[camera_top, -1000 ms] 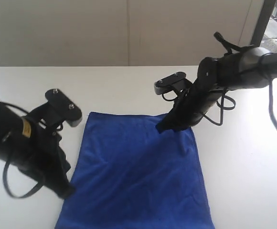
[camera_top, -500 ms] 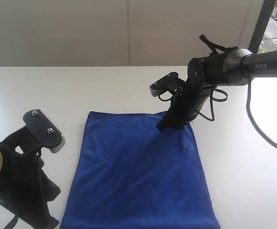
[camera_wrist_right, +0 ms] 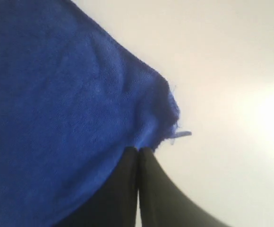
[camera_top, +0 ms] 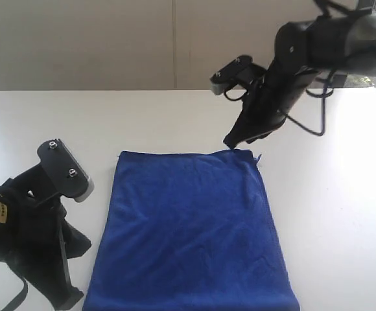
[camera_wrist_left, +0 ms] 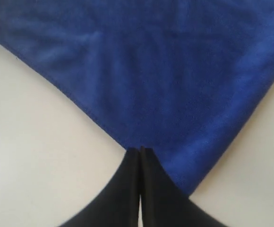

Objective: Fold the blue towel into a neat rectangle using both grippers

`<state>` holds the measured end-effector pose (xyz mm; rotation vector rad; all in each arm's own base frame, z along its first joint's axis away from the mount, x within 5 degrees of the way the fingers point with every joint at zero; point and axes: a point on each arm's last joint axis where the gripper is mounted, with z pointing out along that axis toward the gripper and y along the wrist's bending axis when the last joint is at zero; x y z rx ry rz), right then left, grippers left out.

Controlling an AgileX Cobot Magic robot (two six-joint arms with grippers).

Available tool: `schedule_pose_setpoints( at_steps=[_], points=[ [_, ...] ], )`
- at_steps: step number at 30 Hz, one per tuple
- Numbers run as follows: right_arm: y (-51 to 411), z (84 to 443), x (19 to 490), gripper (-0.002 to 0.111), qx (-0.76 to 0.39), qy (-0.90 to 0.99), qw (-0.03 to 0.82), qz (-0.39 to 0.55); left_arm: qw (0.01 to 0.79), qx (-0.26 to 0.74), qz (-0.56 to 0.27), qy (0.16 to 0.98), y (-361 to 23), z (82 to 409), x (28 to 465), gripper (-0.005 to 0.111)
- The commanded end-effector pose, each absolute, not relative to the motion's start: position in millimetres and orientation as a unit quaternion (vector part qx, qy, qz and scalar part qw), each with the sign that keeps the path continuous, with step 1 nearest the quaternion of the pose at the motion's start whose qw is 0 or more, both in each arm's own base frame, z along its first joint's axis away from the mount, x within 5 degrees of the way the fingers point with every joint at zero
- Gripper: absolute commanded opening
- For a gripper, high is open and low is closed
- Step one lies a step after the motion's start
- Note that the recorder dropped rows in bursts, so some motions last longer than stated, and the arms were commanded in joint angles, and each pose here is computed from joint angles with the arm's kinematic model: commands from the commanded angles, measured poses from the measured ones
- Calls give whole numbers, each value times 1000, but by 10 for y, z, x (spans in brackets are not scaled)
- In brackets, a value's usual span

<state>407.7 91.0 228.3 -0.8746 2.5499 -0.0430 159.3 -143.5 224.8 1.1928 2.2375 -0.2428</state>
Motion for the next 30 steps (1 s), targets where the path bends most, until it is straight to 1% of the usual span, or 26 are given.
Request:
schedule_pose_setpoints(
  at_steps=[1,4,6,8,11,14,16,19,21,24,26,29,30],
  points=[
    [788,2758,3612,0,-335,908,252,-23,336,459,-94,817,-1470,2298,1615,0],
    [737,2976,3234,0,-351,897,268,-15,359,454,-96,810,-1488,2328,1643,0],
    [715,3093,2971,0,-369,887,276,-2,357,454,-96,810,-1492,2342,1645,0],
    [711,3149,2730,0,-386,878,281,17,322,463,-93,820,-1482,2360,1619,0],
    [700,3208,2392,0,-410,859,305,39,227,510,-78,826,-1448,2475,1541,0],
    [725,3194,2135,0,-444,839,309,62,164,558,-67,811,-1419,2638,1485,0],
    [767,3155,2008,0,-478,822,300,75,145,583,-65,797,-1409,2684,1461,0],
    [834,3002,1880,0,-557,784,261,83,140,618,-91,768,-1458,2675,1426,0],
    [870,2875,1844,0,-604,755,244,80,142,649,-124,737,-1522,2635,1393,0],
    [902,2711,1868,1,-612,749,245,71,157,687,-153,692,-1606,2524,1390,1],
    [911,2586,1883,6,-610,751,244,63,153,697,-152,684,-1627,2418,1412,9],
    [892,2404,1890,23,-613,754,229,51,133,715,-141,672,-1637,2254,1447,29],
    [881,2358,1900,29,-616,753,227,43,132,723,-137,665,-1643,2205,1462,37]
  ],
)
